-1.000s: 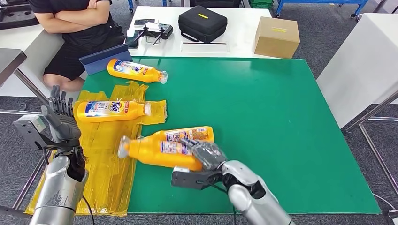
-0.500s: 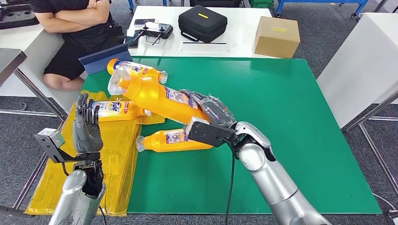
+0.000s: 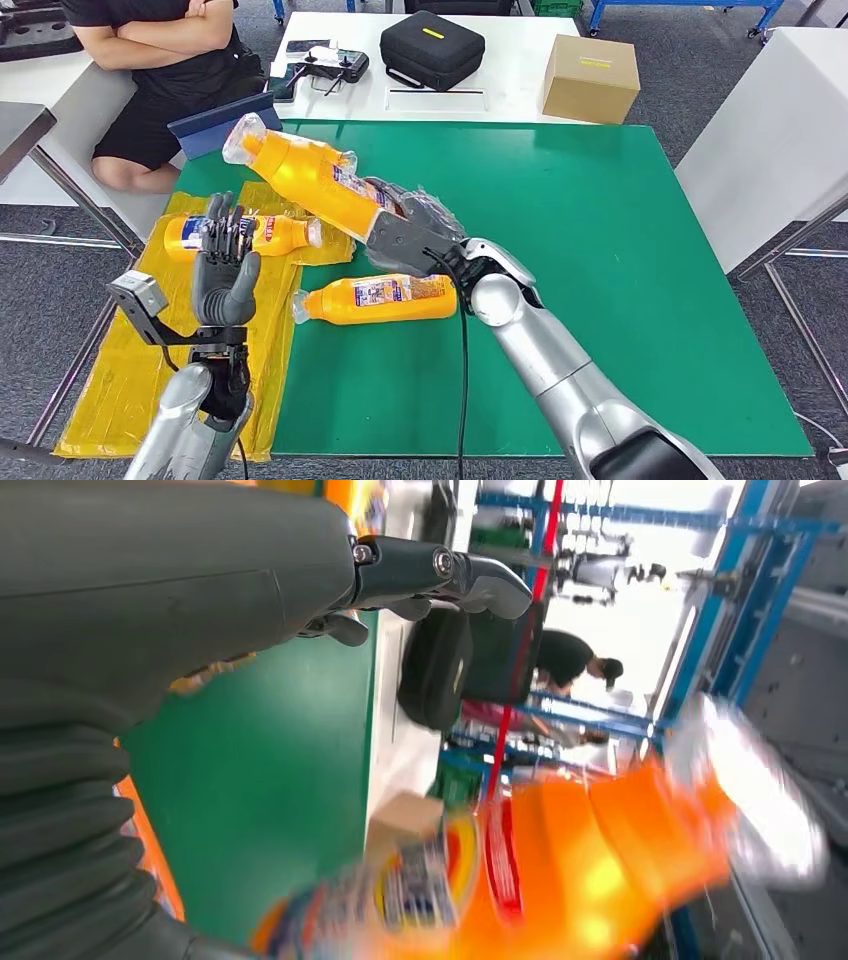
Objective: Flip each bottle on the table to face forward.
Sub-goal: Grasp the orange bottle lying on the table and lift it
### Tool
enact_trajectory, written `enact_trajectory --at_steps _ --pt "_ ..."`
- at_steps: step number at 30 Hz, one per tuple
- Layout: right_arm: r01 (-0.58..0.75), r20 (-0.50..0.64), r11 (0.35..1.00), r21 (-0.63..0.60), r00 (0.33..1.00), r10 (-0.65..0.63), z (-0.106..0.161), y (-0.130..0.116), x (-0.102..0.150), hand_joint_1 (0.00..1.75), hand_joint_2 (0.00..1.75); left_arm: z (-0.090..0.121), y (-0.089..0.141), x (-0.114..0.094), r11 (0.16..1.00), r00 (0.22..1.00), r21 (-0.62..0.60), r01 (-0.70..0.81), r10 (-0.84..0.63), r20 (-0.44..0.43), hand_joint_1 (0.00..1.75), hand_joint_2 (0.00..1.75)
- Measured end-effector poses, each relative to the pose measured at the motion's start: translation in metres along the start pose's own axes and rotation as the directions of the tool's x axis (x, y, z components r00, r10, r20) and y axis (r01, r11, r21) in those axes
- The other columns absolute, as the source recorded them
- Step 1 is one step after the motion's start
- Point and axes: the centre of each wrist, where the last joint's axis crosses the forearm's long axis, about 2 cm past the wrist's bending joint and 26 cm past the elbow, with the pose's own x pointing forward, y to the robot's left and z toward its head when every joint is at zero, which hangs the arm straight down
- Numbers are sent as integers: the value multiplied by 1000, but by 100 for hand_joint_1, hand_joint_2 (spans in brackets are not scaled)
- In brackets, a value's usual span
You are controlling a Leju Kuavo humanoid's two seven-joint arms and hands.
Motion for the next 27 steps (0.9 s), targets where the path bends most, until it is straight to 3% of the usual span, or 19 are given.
enact_trajectory --at_steps 16,27 --pt "-3 -50 999 43 999 5 -18 28 7 175 175 -16 -29 1 994 996 -68 -83 82 -20 0 175" --pt "-121 7 989 87 993 121 -17 58 27 175 175 -23 -18 -3 989 988 -12 -146 145 -56 0 175"
